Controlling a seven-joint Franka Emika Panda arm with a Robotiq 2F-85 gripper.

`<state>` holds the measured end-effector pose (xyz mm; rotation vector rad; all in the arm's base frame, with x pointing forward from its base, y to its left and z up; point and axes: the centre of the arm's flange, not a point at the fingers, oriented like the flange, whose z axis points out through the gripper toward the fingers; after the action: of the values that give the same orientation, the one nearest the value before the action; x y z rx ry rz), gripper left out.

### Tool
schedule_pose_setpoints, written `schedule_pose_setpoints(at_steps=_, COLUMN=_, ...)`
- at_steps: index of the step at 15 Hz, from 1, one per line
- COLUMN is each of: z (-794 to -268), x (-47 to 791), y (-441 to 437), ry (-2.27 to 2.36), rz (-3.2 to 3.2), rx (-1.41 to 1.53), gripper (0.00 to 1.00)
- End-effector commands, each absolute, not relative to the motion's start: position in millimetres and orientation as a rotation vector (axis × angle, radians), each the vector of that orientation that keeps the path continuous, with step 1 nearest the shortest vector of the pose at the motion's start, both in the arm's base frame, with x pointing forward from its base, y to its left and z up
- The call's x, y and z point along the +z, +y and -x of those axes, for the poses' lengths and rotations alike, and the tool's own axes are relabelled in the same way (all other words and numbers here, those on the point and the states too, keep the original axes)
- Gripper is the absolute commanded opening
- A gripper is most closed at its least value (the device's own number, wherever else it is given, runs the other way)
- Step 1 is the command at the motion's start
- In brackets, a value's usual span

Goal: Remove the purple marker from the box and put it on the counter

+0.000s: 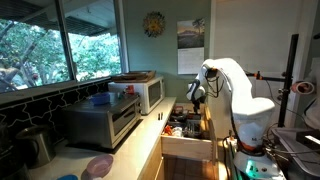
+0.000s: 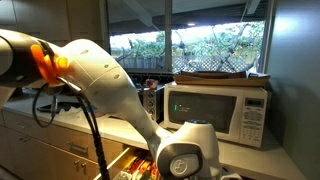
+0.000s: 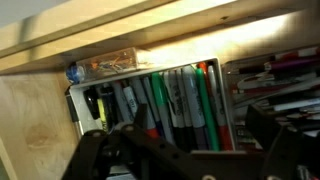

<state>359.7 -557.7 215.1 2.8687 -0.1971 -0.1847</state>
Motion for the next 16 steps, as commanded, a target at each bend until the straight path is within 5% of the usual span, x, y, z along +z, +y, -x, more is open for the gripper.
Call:
schedule_pose_setpoints(at_steps=1, z=-361, x=216, y=-562, ry=-0.210, rz=-2.866, rx=-0.187, gripper=1.00)
schedule_pose_setpoints(at_steps=9, z=-389, x=183, y=-580, ry=-0.154, rz=-2.870, rx=-0.120, gripper=0.98)
schedule_pose_setpoints(at_steps=16, z=-406, x=150, y=-590, ry=-0.090, rz=-2.892, rx=-0.131, gripper=0.40)
